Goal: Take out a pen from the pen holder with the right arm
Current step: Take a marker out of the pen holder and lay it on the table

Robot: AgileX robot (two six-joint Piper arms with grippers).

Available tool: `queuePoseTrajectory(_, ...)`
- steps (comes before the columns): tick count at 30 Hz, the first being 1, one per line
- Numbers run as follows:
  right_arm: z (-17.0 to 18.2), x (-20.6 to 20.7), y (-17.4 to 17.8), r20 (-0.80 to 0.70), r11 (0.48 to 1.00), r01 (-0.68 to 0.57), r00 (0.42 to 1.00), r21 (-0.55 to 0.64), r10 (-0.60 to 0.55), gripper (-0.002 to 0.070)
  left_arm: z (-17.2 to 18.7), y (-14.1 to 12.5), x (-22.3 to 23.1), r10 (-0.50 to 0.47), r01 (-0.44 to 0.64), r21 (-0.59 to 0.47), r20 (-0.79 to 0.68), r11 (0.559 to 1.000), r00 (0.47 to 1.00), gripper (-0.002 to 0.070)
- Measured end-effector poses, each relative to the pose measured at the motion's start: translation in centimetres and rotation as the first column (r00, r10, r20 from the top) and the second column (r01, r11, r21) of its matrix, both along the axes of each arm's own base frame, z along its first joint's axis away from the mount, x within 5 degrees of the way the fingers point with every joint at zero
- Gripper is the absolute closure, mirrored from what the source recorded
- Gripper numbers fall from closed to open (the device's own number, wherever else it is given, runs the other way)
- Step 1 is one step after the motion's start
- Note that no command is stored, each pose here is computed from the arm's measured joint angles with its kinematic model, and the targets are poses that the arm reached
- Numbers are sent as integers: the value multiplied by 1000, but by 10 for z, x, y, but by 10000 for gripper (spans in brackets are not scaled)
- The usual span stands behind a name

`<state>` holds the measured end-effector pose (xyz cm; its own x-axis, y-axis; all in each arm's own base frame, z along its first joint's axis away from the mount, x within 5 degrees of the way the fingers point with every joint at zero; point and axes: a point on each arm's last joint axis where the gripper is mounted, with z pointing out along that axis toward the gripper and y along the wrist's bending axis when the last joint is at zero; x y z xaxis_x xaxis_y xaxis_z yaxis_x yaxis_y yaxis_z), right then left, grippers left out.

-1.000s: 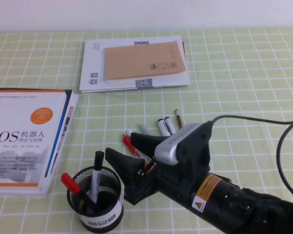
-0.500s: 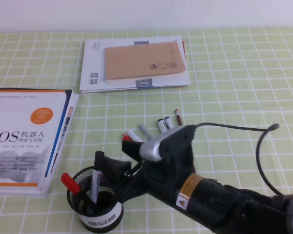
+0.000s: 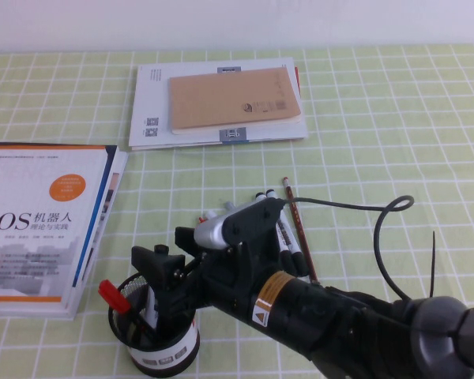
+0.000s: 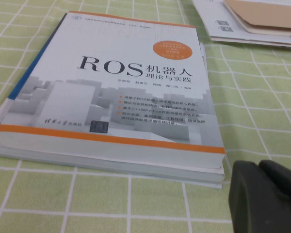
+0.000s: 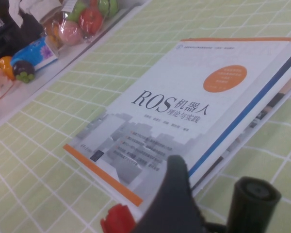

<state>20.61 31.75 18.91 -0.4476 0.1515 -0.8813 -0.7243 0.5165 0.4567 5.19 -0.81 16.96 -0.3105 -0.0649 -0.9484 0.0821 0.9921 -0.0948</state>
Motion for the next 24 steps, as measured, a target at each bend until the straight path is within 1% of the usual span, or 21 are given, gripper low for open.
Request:
queuePoseTrajectory(7,-4,4,6,-47,1000,5,999,6,-5,185,0,0,0,0,0,0,0,1000,1000,683)
queuePoseTrajectory(9,-4,4,6,-52,1000,4,999,3,-4,197,0,0,0,0,0,0,0,1000,1000,683)
queuePoseTrajectory(11,-4,4,6,-55,1000,5,998,6,-4,232,0,0,0,0,0,0,0,1000,1000,683)
queuePoseTrajectory(18,-3,4,7,-57,1000,5,998,11,-5,391,0,0,0,0,0,0,0,1000,1000,683)
queuePoseTrajectory(24,-3,4,7,-57,1000,5,998,12,-5,496,0,0,0,0,0,0,0,1000,1000,683)
